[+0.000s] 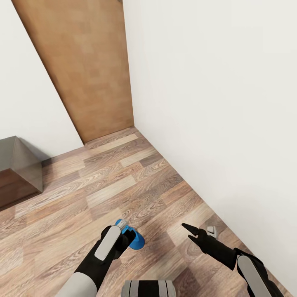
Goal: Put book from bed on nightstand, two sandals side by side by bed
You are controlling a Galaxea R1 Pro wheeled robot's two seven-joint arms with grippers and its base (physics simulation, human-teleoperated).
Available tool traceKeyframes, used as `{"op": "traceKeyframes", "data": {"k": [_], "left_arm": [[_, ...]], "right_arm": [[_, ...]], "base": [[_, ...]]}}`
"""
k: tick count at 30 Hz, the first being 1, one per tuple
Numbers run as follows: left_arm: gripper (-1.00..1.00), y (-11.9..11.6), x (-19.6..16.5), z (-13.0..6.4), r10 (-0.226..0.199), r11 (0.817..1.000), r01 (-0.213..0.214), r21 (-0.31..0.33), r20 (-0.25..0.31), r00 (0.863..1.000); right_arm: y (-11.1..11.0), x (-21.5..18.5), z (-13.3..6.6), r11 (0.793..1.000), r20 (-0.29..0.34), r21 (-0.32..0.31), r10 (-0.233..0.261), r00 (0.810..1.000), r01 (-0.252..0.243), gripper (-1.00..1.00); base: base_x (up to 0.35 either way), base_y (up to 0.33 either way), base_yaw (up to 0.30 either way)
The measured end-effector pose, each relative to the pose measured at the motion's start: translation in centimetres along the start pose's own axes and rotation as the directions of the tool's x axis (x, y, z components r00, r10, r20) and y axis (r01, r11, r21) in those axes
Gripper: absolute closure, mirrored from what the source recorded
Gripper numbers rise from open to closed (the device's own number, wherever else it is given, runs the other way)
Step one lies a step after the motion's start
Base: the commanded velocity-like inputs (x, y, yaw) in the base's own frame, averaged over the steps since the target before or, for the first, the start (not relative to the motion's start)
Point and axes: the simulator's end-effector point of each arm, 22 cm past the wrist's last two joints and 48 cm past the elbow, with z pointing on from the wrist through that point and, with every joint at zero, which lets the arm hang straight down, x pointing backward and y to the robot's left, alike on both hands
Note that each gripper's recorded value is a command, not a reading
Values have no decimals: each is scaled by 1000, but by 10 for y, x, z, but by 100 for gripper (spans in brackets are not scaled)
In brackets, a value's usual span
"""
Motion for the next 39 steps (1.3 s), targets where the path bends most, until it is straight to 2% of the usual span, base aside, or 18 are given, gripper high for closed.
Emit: {"op": "traceKeyframes", "data": {"k": [13, 25, 33, 39], "left_arm": [[-100, 0, 0, 0, 0, 1000, 0, -1, 0, 1000], [-100, 13, 9, 21, -6, 999, 5, -36, -34, 999], [-100, 12, 9, 21, -5, 999, 4, -31, -33, 999], [-100, -13, 9, 20, -4, 997, 7, 83, -33, 999]], "right_arm": [[0, 0, 0, 1000, 0, 0, 0, 1000, 0, -100], [-22, 8, 6, 999, -20, 31, 33, 999, -32, -100], [-22, 9, 6, 999, -21, 31, 33, 999, -32, -100], [-15, 17, 15, 999, -21, 10, 52, 998, -52, -100]], "base": [[0, 0, 0], [0, 0, 0], [0, 0, 0], [0, 0, 0]]}}
